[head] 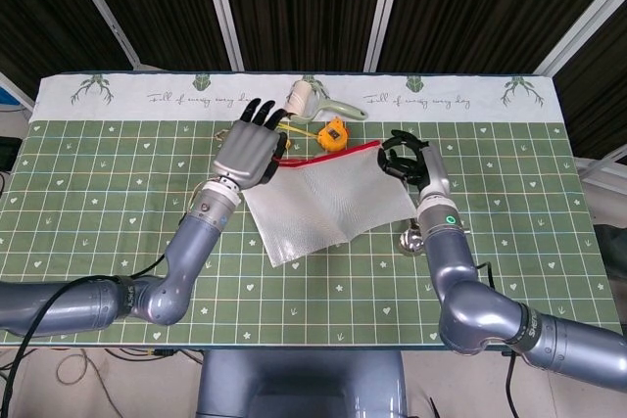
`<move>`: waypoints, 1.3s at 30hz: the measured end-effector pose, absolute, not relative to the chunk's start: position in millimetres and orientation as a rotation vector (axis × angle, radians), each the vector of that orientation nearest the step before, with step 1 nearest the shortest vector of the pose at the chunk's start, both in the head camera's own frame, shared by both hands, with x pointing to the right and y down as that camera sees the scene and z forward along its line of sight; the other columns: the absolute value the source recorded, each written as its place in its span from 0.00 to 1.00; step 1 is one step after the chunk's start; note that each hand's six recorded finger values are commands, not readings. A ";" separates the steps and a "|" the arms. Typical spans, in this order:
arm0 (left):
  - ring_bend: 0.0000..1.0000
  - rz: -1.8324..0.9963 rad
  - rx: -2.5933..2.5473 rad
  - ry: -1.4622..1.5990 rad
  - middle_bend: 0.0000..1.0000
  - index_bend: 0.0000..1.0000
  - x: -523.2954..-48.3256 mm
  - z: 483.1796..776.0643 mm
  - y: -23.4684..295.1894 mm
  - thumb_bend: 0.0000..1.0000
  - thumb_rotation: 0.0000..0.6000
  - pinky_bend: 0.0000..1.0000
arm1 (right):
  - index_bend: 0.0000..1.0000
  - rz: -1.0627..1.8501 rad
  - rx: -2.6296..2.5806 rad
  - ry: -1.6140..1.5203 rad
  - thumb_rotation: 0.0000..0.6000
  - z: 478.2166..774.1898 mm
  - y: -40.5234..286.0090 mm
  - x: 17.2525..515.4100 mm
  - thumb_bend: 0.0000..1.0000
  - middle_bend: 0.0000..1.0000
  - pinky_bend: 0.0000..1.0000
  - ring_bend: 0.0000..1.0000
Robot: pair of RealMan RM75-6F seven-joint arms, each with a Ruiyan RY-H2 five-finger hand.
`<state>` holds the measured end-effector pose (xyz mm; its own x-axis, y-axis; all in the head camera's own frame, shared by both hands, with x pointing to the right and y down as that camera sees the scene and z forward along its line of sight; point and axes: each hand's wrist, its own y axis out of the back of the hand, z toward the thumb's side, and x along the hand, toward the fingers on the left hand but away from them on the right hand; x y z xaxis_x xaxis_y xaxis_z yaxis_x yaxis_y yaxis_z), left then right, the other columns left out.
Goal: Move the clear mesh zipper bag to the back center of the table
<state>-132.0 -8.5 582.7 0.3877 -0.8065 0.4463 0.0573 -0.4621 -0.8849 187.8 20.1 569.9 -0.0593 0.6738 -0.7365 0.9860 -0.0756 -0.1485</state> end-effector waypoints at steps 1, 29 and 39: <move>0.00 -1.203 -1.742 0.661 0.14 0.63 -134.6 581.5 -9.1 0.52 1.00 0.00 | 0.66 -0.950 1.782 1.771 1.00 569.8 19.4 189.3 0.57 0.19 0.22 0.00; 0.00 -1.257 -1.635 0.717 0.14 0.63 -193.9 554.0 -35.6 0.52 1.00 0.00 | 0.66 -0.981 1.721 1.847 1.00 571.7 8.6 219.0 0.57 0.19 0.22 0.00; 0.00 -1.279 -1.593 0.740 0.14 0.63 -214.1 545.1 -44.7 0.52 1.00 0.00 | 0.66 -0.993 1.695 1.871 1.00 573.1 7.2 230.3 0.57 0.19 0.22 0.00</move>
<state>-214.1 -44.7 545.1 0.2759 -0.8762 0.3951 0.0943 -0.3844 -0.9184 230.3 7.2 573.1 -0.1641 0.6704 -0.7236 0.9750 -0.0011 -0.2221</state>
